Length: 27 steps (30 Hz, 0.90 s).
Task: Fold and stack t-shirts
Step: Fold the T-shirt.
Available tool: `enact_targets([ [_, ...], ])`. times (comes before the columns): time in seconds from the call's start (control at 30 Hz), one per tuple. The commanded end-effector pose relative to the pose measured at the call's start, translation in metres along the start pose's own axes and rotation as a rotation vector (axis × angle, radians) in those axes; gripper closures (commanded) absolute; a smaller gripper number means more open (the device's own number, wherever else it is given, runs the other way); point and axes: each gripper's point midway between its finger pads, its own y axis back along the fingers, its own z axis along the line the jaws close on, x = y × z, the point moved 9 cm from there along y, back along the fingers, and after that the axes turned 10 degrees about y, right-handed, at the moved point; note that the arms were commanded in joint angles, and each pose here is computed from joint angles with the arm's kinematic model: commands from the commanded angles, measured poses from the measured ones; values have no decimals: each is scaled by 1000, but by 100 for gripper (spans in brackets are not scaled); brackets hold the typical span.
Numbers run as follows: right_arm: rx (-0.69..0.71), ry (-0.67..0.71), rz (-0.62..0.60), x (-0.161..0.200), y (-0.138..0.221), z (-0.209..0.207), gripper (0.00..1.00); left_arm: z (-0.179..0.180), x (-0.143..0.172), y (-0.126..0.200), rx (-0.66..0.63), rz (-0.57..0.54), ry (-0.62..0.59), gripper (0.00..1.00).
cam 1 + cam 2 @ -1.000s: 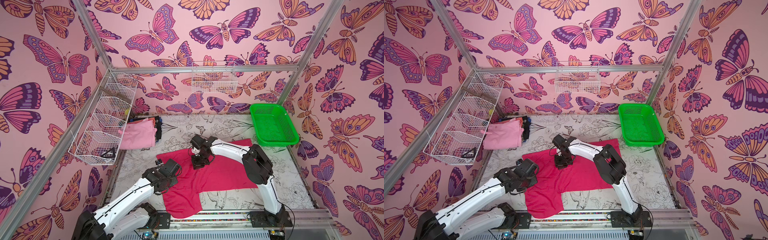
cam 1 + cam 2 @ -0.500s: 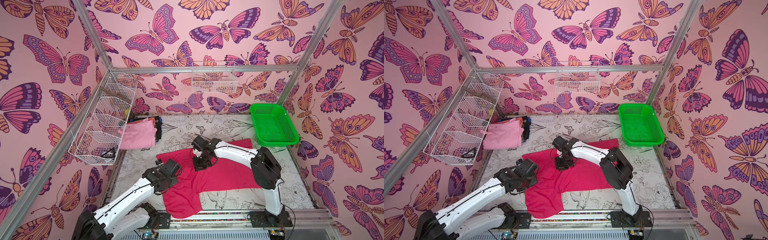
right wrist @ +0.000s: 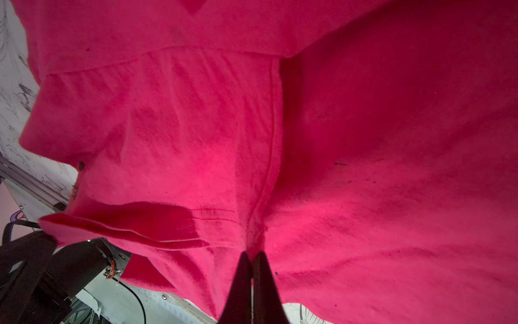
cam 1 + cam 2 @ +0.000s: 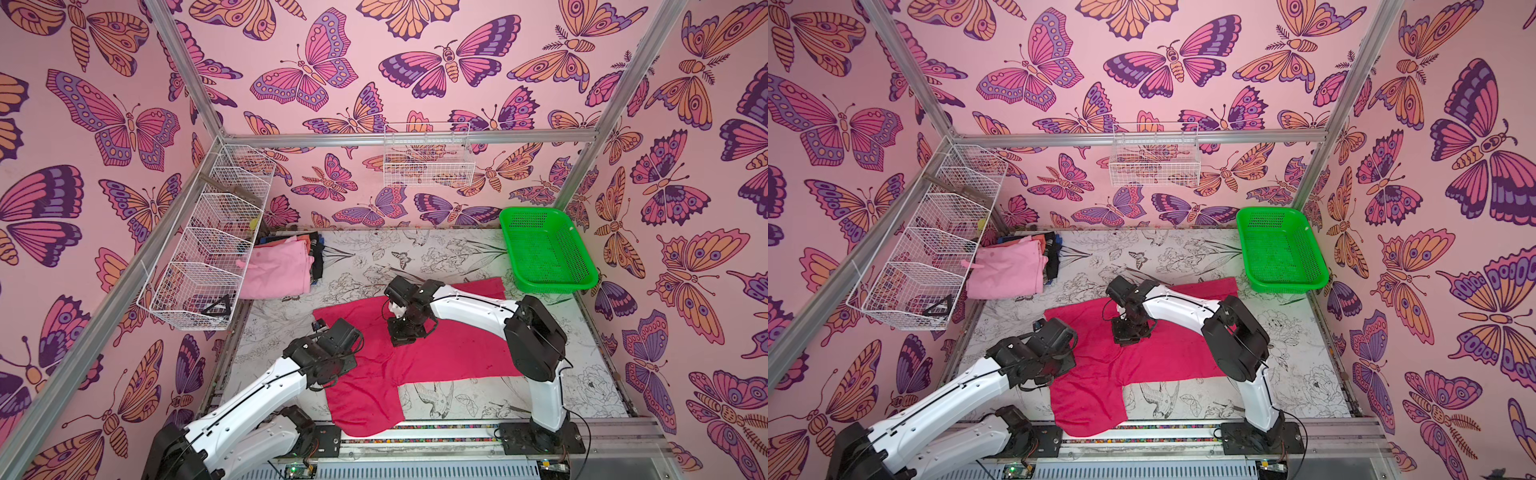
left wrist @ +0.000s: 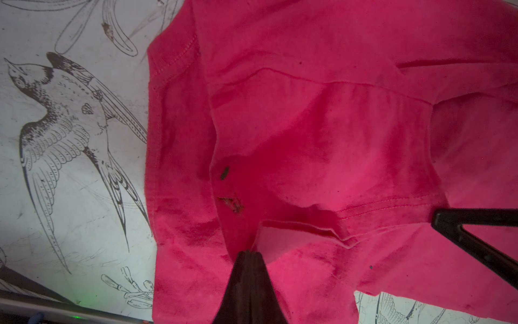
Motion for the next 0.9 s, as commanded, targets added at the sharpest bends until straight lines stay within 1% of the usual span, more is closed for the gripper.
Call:
enact_targets([
  [0.0, 14, 8, 1, 7, 6, 4, 95, 1, 2, 2, 6, 14, 7, 95],
  [0.27, 40, 7, -5, 10, 14, 3, 73, 1, 3, 5, 28, 23, 12, 82],
  [0.4, 62, 15, -22, 8, 24, 5, 67, 1, 4, 6, 35, 27, 9, 79],
  [0.47, 99, 20, -49, 6, 32, 5, 66, -1, 1, 10, 36, 4, 0, 78],
  [0.57, 234, 18, -119, -3, 52, -5, 64, -11, -12, 19, 38, -99, -17, 72],
  [0.63, 339, -8, -170, -11, 72, -19, 62, -22, -24, 25, 38, -162, -40, 68],
  [0.7, 462, -55, -219, -18, 93, -41, 60, -38, -37, 28, 31, -206, -68, 65],
  [0.8, 597, -115, -253, -27, 119, -76, 58, -54, -60, 24, -6, -271, -75, 61],
  [0.87, 679, -142, -247, -30, 131, -98, 57, -60, -78, 11, -16, -274, -51, 61],
])
